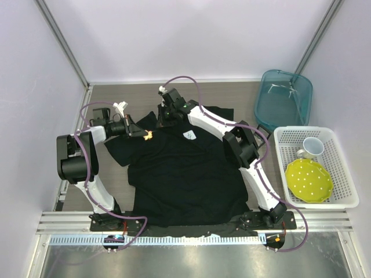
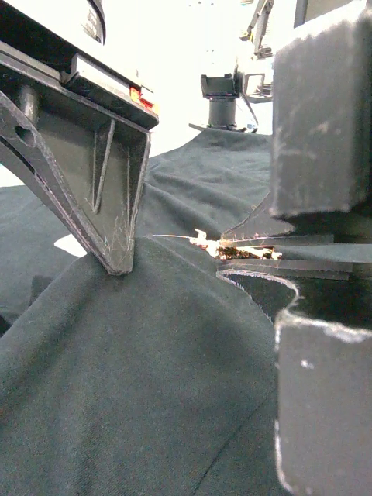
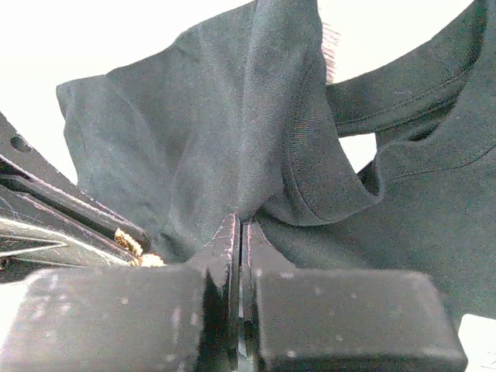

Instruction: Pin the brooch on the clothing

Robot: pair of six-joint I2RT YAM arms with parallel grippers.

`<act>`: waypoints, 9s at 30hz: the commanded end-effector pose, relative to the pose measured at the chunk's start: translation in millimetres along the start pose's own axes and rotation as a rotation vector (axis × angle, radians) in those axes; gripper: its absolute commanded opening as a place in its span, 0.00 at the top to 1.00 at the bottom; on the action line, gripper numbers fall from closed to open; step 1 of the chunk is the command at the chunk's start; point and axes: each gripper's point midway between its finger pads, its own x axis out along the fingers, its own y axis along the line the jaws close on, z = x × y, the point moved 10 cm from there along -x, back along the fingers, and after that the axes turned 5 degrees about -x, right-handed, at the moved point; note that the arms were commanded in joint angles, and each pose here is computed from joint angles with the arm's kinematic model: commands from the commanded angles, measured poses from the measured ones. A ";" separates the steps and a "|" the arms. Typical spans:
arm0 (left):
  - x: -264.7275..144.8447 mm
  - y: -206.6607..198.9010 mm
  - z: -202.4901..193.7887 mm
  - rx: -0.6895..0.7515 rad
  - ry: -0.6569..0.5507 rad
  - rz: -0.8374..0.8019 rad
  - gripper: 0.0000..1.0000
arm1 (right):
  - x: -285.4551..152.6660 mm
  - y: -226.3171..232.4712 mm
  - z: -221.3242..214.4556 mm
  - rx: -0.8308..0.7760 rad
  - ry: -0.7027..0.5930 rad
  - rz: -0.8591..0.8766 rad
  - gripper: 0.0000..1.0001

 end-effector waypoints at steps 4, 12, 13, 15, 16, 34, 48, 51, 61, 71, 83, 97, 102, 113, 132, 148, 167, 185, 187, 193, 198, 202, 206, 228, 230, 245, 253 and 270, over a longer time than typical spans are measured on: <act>-4.2 -15.8 11.1 0.070 -0.029 -0.031 0.98 | -24.3 17.1 25.0 -0.051 -0.100 0.064 0.99; -1.1 -10.6 17.0 0.053 -0.037 -0.018 0.98 | -29.9 20.3 30.2 -0.093 -0.125 0.075 0.99; -1.0 -10.5 17.4 0.048 -0.037 -0.017 0.98 | -31.2 20.8 31.0 -0.099 -0.128 0.077 0.99; -0.5 -9.4 16.9 0.039 -0.035 -0.016 0.98 | -32.7 22.1 31.5 -0.110 -0.131 0.081 0.99; -0.2 -8.8 17.1 0.036 -0.035 -0.016 0.98 | -33.4 22.6 31.7 -0.112 -0.131 0.084 0.99; 2.3 -3.0 16.2 0.004 -0.030 -0.005 0.98 | -39.4 29.0 32.6 -0.135 -0.137 0.112 0.99; 1.4 -4.7 17.0 0.029 -0.037 -0.004 0.98 | -45.3 27.7 29.2 -0.196 -0.200 0.131 0.99; 1.8 -1.8 13.6 0.015 -0.026 0.005 0.98 | -51.2 29.6 29.6 -0.208 -0.217 0.144 0.99; -1.1 -7.8 6.8 0.039 -0.004 -0.029 0.98 | -59.1 29.3 32.4 -0.287 -0.258 0.145 0.99; -16.9 -45.7 11.0 0.161 -0.043 -0.040 0.98 | -61.3 29.4 31.1 -0.314 -0.260 0.158 0.99; -8.4 -37.7 6.6 0.139 0.000 0.027 0.98 | -66.0 32.5 31.7 -0.315 -0.269 0.163 0.99; -5.8 -37.5 11.3 0.139 0.006 0.023 0.98 | -68.6 35.9 29.2 -0.335 -0.270 0.169 0.99; -8.2 -43.3 9.1 0.157 0.003 0.003 0.98 | -66.2 33.9 28.2 -0.335 -0.268 0.156 0.99; -9.7 -46.7 10.9 0.172 -0.016 0.015 0.98 | -65.9 34.8 27.2 -0.344 -0.265 0.157 0.99; -13.0 -52.8 11.8 0.182 -0.005 0.008 0.98 | -65.8 35.3 28.0 -0.345 -0.269 0.150 0.99; -23.9 -55.4 7.2 0.181 0.010 -0.007 0.98 | -63.9 33.2 27.5 -0.354 -0.266 0.144 0.99; -20.8 -51.1 21.8 0.170 -0.025 0.005 0.97 | -67.1 36.5 27.6 -0.364 -0.264 0.180 0.99; -16.3 -40.9 22.9 0.140 -0.030 0.037 0.97 | -70.3 40.1 29.9 -0.358 -0.275 0.191 0.99; -15.9 -41.1 24.3 0.138 -0.032 0.033 0.97 | -69.7 40.1 29.6 -0.357 -0.274 0.194 0.99; -13.2 -40.9 26.1 0.120 -0.034 0.012 0.97 | -68.2 41.2 30.0 -0.354 -0.276 0.198 0.99; -11.1 -42.5 24.0 0.124 -0.024 -0.003 0.97 | -67.5 40.6 30.5 -0.354 -0.275 0.200 0.99; -10.3 -42.5 20.6 0.120 -0.016 -0.010 0.97 | -67.5 40.7 30.8 -0.349 -0.277 0.198 0.99; -11.2 -44.1 19.5 0.127 -0.017 -0.014 0.98 | -67.6 38.6 31.9 -0.348 -0.281 0.187 0.99; -4.4 -42.0 19.5 0.116 -0.003 -0.007 0.97 | -70.8 42.6 31.7 -0.346 -0.280 0.216 0.99; -3.7 -43.1 20.5 0.121 -0.003 -0.006 0.97 | -70.5 42.8 31.9 -0.348 -0.280 0.220 0.99; 6.9 -38.0 24.1 0.096 0.021 -0.011 0.97 | -72.8 45.3 30.2 -0.352 -0.273 0.244 0.99; 7.7 -40.3 32.2 0.110 0.011 -0.016 0.97 | -72.0 44.8 25.8 -0.372 -0.259 0.241 0.99; 18.9 -42.1 28.5 0.118 0.038 -0.025 0.97 | -67.2 52.7 24.7 -0.376 -0.258 0.256 0.99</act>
